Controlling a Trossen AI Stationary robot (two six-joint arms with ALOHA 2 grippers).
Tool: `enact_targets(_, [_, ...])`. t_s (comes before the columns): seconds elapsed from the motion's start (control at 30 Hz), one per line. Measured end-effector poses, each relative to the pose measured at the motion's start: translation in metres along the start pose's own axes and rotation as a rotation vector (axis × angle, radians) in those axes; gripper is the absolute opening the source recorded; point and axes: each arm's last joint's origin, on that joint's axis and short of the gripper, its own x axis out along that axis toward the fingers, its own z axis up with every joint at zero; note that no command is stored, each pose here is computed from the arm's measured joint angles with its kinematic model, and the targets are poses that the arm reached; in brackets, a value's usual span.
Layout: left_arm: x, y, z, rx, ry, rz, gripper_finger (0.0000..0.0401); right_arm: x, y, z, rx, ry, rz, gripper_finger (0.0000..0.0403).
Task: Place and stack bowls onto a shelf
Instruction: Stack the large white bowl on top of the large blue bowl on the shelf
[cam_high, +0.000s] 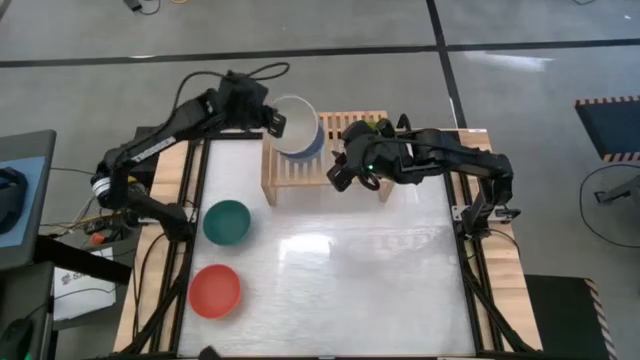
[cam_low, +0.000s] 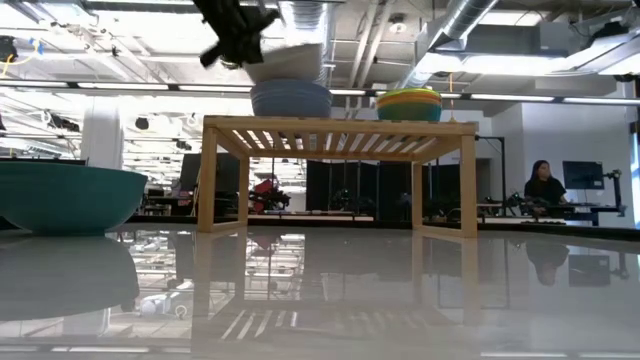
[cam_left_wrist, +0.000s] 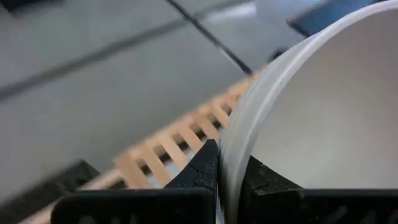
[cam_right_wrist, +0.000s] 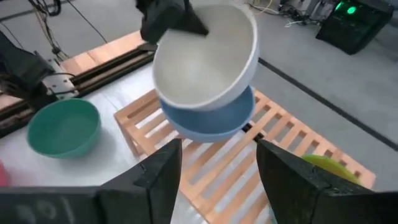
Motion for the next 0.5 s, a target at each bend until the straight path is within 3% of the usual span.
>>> enact_targets(0.3, [0.035,0.009,-0.009,-0.042,0.167,-0.104,0.0003,0.000,-0.001,-0.002,-0.019,0.019,-0.011,0.0228])
enact_targets(0.5, [0.028,0.009,0.001,0.014,0.164,-0.128,0.0064,0.005,-0.007,0.000,-0.005,0.030,-0.014,0.0228])
